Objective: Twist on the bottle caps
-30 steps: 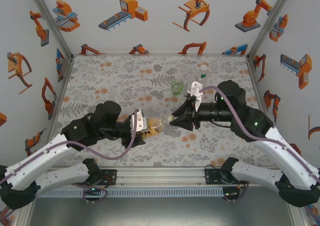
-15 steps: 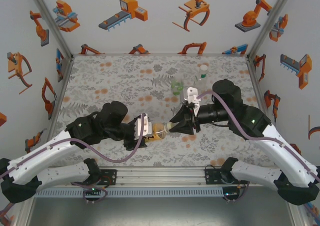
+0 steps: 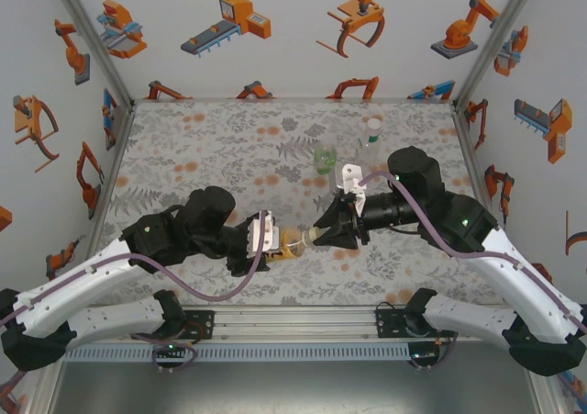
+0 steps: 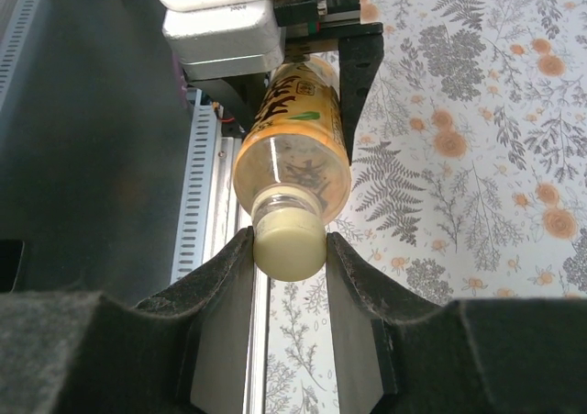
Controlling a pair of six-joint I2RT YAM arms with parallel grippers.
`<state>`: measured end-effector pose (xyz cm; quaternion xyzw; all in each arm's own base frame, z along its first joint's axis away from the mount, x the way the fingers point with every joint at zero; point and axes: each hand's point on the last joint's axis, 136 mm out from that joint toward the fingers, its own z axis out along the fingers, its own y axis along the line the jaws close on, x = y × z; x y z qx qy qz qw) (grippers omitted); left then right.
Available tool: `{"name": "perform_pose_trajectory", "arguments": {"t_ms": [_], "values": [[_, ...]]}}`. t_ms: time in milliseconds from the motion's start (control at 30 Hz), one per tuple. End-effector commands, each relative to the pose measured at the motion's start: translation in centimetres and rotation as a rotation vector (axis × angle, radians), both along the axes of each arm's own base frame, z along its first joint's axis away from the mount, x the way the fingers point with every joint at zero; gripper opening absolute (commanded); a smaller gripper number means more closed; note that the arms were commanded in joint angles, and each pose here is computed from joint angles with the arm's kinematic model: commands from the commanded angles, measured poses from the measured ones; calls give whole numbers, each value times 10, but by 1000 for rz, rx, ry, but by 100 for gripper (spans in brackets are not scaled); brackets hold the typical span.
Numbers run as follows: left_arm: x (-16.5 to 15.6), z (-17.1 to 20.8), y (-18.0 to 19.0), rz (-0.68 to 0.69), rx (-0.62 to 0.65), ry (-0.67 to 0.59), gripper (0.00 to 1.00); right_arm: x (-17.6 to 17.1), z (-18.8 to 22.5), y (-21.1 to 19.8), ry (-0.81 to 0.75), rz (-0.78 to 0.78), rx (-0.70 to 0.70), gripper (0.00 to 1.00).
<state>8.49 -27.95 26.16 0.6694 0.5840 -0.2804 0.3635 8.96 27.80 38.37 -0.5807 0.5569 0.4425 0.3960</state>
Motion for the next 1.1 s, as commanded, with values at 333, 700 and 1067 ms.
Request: {"name": "perform_pose_trajectory", "arguments": {"t_ms": [333, 700, 1067], "values": [[1, 25, -12, -23, -92, -33, 0, -12, 0, 1, 14, 56, 18, 1], [-1, 29, -14, -25, -120, -30, 0, -9, 3, -4, -34, 17, 45, 0], [1, 29, -18, -21, -114, -12, 0, -15, -4, 7, 5, 62, 20, 0]]}}
